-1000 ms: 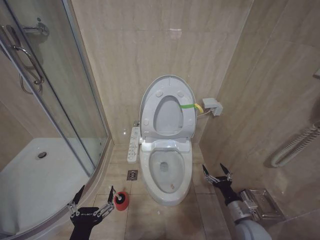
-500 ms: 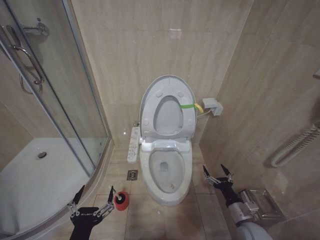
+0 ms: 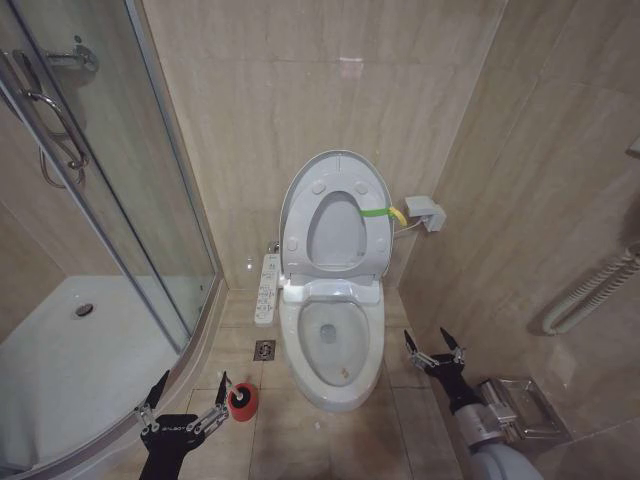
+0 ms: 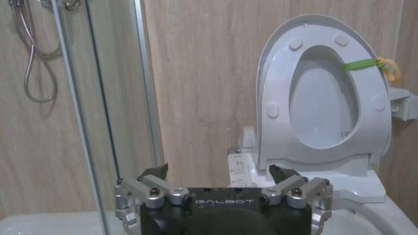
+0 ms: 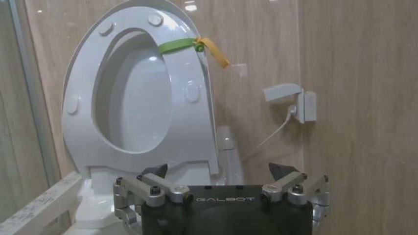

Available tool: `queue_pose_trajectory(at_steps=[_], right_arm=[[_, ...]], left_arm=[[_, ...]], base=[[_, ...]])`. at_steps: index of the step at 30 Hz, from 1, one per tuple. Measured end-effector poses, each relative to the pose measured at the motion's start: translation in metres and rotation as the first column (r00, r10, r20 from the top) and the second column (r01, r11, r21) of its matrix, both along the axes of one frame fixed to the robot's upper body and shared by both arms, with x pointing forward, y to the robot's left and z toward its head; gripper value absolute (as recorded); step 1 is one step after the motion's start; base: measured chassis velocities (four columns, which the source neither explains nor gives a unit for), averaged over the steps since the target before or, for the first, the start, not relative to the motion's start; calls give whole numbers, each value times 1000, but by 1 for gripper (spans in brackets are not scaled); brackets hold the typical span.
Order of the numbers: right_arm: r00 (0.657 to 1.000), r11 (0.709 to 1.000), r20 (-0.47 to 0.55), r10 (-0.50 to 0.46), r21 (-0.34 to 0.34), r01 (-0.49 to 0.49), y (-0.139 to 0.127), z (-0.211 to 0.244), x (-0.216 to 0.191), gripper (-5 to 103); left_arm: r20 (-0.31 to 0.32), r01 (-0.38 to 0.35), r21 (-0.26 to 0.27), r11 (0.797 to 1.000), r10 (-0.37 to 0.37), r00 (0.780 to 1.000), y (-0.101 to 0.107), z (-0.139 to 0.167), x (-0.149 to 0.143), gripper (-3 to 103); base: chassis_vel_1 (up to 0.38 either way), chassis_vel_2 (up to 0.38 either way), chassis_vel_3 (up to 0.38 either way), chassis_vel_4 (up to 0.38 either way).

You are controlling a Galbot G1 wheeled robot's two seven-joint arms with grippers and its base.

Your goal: Open the toilet lid, clean the toilet bowl with a toilet brush, close the toilet lid, and flush.

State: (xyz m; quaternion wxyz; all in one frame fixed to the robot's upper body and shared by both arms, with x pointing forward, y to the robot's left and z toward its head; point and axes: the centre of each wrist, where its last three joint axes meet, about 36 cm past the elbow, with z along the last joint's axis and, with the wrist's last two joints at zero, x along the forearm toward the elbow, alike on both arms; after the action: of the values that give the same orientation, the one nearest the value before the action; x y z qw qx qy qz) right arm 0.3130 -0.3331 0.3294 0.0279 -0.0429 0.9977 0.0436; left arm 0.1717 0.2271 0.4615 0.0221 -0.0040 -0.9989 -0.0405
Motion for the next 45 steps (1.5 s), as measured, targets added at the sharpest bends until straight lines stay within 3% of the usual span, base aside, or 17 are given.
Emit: queue_pose_trajectory(at_steps=[45], right_arm=[[1000,1000,-3,-1,-3,1,-1,0,0,100]], left_arm=[[0,0,0,1000,0,1000,0,0,0,100]], base=[[0,0,0,0]])
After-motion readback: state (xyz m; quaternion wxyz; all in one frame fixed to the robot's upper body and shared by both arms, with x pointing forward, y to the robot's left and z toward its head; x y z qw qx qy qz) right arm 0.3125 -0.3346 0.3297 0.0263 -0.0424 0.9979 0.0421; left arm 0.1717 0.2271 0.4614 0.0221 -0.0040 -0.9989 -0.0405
